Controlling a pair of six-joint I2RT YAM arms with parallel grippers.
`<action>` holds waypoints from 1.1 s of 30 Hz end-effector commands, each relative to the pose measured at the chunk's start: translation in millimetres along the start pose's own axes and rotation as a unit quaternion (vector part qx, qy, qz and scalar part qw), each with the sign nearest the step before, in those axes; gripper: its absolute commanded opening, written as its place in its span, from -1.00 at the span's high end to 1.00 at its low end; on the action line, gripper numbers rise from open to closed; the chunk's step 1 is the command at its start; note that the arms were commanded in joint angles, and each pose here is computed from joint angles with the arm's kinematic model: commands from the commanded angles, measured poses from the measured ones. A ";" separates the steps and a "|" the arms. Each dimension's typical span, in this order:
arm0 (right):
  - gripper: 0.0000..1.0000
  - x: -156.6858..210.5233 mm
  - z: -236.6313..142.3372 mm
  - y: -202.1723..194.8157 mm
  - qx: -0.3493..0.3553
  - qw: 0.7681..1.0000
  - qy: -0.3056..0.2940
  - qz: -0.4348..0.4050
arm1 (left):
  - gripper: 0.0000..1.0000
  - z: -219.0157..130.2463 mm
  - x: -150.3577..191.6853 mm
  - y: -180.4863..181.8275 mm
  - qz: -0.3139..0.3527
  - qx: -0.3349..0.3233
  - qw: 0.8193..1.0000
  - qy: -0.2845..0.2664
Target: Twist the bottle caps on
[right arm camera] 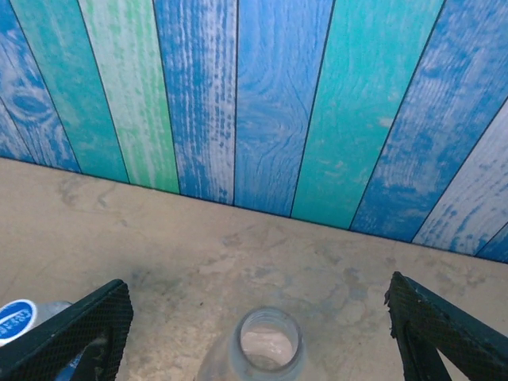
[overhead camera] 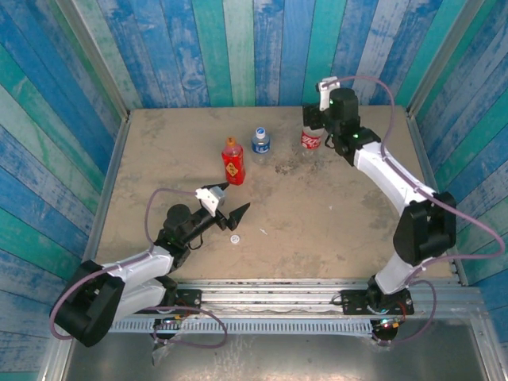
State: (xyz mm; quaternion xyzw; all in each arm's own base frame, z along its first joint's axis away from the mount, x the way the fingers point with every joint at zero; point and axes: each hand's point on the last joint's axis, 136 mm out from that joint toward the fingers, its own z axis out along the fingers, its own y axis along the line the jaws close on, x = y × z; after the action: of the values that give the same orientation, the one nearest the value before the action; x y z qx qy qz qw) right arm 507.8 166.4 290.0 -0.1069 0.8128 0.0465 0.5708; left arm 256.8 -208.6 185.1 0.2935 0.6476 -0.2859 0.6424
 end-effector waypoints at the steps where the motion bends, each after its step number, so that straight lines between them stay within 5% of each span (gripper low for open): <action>1: -0.58 5.9 9.8 3.2 -0.016 1.000 0.025 0.000 | -0.88 3.9 -11.4 -0.9 0.014 0.008 1.000 -0.015; 6: -0.43 19.7 21.6 -4.2 -0.014 0.999 0.046 0.010 | -0.88 2.8 -13.1 -2.1 0.015 0.010 1.000 -0.018; 20: 0.49 24.2 9.8 5.4 -0.053 0.997 0.054 0.015 | -0.87 3.7 -10.1 -2.4 0.014 0.012 1.000 -0.016; 28: 0.59 20.0 -35.2 42.1 -0.155 0.987 0.033 -0.031 | -0.88 6.8 -17.7 -5.4 0.020 0.024 0.999 -0.028; 33: 0.62 33.3 -83.1 100.0 -0.266 0.957 0.007 -0.116 | -0.88 13.7 -22.4 -14.8 0.020 0.060 0.997 -0.039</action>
State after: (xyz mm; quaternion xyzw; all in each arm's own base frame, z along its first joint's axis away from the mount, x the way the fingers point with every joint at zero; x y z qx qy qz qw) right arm 435.6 210.2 274.4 -0.2544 0.8034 0.1586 0.5144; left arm 256.3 -221.2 192.3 0.3190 0.6266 -0.3049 0.6423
